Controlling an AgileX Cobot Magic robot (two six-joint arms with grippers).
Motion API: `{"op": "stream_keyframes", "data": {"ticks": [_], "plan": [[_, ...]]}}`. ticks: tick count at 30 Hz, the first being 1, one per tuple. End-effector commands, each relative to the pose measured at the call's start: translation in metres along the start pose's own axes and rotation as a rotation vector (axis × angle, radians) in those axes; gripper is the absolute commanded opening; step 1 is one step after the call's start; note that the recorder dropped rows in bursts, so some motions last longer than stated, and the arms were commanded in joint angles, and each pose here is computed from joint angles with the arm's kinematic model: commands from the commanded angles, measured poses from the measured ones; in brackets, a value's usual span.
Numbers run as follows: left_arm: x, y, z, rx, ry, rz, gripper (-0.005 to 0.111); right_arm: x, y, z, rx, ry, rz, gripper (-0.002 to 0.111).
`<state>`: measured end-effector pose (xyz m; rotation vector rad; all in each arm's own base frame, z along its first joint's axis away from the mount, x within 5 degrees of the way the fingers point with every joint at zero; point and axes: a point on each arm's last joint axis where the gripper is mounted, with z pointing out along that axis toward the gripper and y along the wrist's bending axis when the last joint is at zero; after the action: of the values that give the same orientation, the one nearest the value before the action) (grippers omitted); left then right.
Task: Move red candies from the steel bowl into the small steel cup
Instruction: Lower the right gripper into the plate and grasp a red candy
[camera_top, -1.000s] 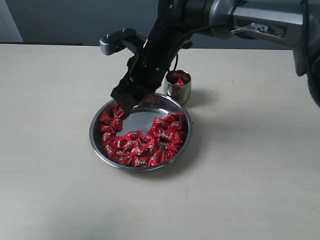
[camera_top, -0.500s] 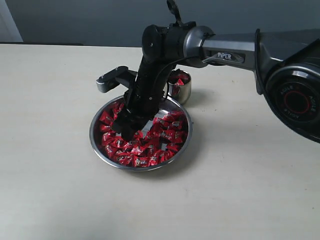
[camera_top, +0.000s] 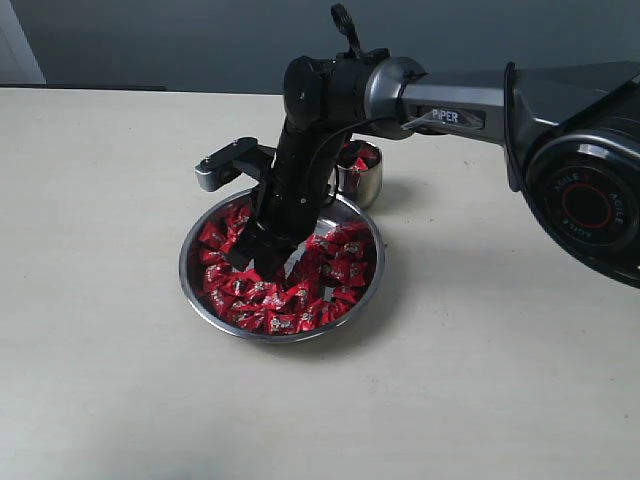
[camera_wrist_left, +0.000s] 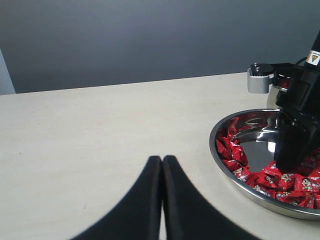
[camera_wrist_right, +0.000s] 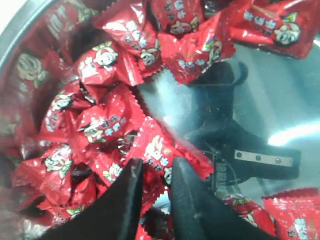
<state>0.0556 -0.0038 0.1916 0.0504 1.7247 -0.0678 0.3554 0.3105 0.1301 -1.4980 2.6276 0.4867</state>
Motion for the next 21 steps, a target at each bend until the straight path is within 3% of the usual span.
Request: {"op": "stream_keyframes", "data": {"ticks": [1, 3, 7, 13, 18, 21], "plan": [[0.000, 0.000, 0.000, 0.007, -0.010, 0.000, 0.000, -0.001, 0.000, 0.000, 0.008, 0.002, -0.015, 0.020], [0.000, 0.000, 0.000, 0.007, -0.010, 0.000, 0.000, 0.000, 0.000, 0.000, 0.010, 0.003, -0.016, 0.018], [0.000, 0.000, 0.000, 0.007, -0.010, 0.000, 0.000, 0.000, -0.001, -0.004, 0.036, 0.006, -0.032, -0.001], [0.000, 0.000, 0.000, 0.007, -0.010, 0.000, 0.000, -0.006, 0.001, -0.021, 0.085, -0.058, -0.053, -0.001], [0.000, 0.000, 0.000, 0.007, -0.010, 0.000, 0.000, -0.010, 0.007, -0.024, 0.024, -0.105, -0.010, -0.001], [0.000, 0.000, 0.000, 0.007, -0.010, 0.000, 0.000, -0.013, 0.011, -0.024, -0.005, -0.124, -0.028, 0.011]]}}
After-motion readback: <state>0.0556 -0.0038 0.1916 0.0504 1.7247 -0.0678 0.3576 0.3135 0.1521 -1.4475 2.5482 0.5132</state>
